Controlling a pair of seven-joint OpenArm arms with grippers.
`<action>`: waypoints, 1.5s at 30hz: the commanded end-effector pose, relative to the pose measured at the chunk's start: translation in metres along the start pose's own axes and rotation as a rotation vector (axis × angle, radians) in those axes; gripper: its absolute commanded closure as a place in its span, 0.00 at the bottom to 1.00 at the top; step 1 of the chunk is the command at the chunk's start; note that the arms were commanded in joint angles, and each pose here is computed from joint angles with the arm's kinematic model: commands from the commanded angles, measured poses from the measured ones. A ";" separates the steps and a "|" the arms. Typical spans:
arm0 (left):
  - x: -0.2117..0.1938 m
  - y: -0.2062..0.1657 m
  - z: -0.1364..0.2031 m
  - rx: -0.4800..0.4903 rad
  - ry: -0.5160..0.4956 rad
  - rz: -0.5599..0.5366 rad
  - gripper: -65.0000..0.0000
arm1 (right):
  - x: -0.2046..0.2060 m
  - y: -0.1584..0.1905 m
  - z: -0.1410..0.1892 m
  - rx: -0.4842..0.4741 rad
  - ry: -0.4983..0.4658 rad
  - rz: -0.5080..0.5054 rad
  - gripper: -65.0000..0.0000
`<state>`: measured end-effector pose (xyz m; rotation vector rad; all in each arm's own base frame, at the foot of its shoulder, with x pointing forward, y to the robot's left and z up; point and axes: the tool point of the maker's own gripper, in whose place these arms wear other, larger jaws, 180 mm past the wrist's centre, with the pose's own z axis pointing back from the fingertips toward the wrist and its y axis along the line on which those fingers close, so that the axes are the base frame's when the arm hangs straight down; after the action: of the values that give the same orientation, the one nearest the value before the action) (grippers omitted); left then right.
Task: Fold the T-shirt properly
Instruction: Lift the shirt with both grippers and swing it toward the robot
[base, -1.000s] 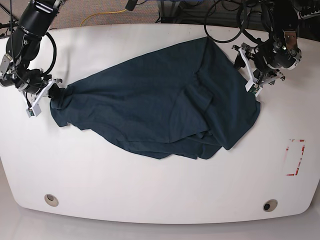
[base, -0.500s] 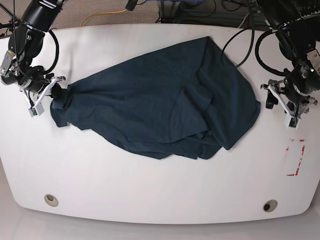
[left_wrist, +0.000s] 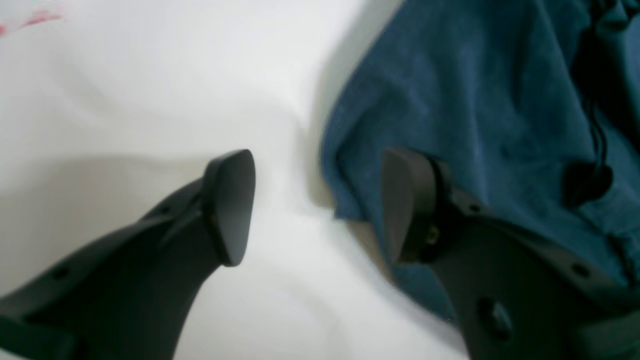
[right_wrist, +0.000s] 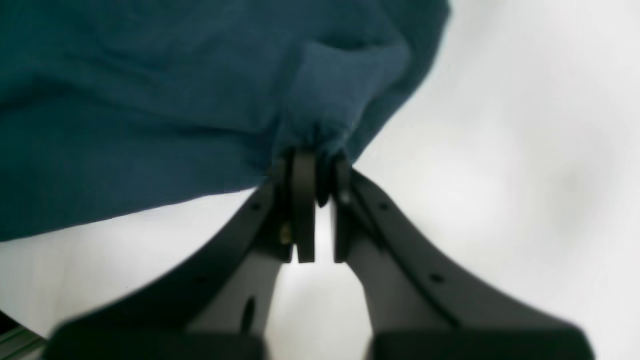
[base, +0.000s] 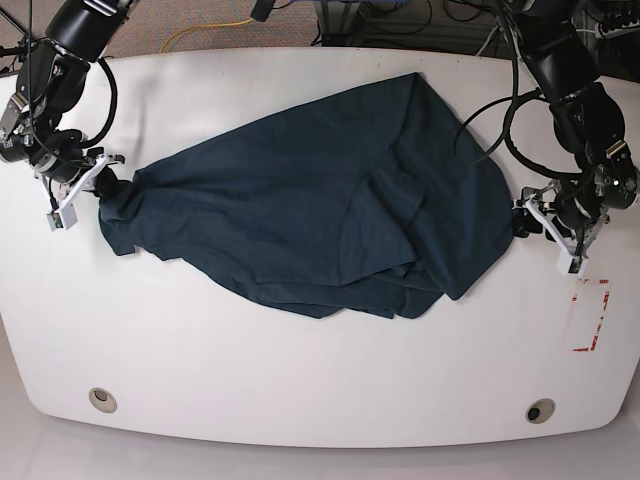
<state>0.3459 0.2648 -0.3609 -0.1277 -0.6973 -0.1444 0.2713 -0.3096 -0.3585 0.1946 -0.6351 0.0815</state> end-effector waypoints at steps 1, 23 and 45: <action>0.017 0.000 0.000 -0.014 -0.050 -0.006 0.43 | 0.018 -0.003 0.008 -0.004 -0.054 0.023 0.96; -0.012 -0.022 -0.049 -0.101 -0.008 0.103 0.49 | 0.022 -0.023 0.023 -0.056 -0.110 -0.039 0.96; 0.036 0.012 0.023 0.069 -0.096 -0.040 1.00 | 0.016 -0.046 0.041 -0.113 -0.149 -0.110 0.95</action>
<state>0.3518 0.2721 -0.3436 -0.0842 -0.7344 -0.1372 0.2646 -0.3473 -0.3401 0.1660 -0.7314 -0.0720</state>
